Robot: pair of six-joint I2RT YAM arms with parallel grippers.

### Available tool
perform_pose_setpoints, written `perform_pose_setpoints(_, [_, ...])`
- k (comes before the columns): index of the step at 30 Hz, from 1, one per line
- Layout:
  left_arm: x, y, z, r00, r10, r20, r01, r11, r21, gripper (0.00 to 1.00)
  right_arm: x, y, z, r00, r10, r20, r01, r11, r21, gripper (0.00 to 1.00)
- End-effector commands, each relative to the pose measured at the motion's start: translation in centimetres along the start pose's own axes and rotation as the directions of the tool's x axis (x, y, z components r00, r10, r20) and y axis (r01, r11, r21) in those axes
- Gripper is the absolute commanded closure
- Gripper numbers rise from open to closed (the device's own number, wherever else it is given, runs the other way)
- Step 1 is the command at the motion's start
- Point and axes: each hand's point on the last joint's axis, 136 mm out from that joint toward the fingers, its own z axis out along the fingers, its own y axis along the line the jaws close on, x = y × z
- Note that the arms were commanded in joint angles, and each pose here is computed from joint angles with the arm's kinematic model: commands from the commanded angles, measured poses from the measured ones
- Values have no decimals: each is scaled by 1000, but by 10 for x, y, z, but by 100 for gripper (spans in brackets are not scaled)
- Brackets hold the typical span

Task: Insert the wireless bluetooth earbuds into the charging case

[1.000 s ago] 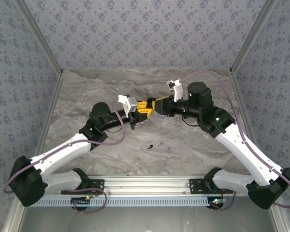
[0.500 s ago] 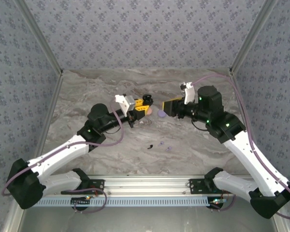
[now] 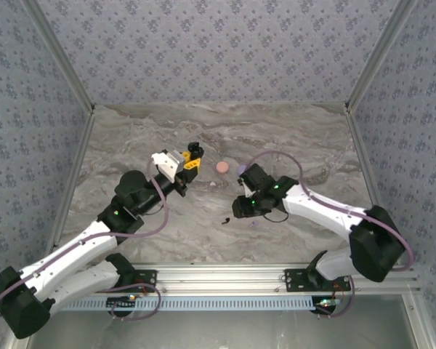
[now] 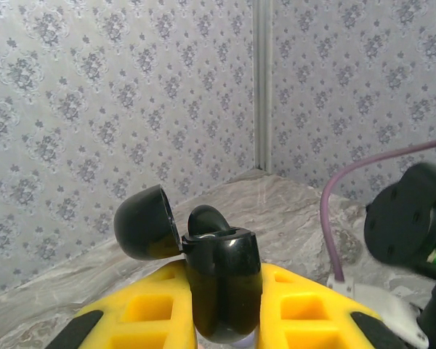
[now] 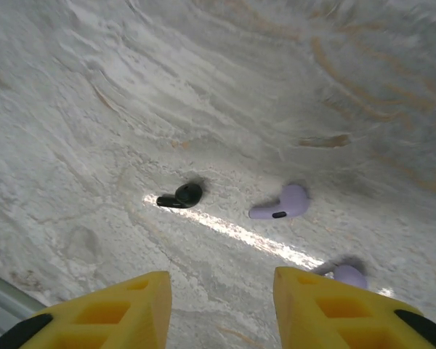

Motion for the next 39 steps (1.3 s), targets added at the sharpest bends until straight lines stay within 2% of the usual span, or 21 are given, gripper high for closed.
perform_pose_setpoints(1, [-6,3,-3,1000,16,13,-16,1000,-24,100,-4,9,14,1000,-11,-5,11,1000,4,60])
perform_pose_setpoints(5, [-7,2,-3,1000,12,14,-12,1000,-17,100,-3,17,32,998,-47,-52,48,999,9,69])
perform_pose_setpoints(10, [-7,2,-2,1000,15,14,-15,1000,-17,100,-1,23,48,991,-75,-107,76,997,0,74])
perform_pose_setpoints(24, [-7,2,0,1000,23,9,-22,1000,-17,100,-1,23,62,984,-96,-151,99,995,12,77])
perform_pose_setpoints(39, [-5,2,1,1000,21,5,-21,1000,-13,100,-6,19,69,985,-99,-144,105,994,33,77])
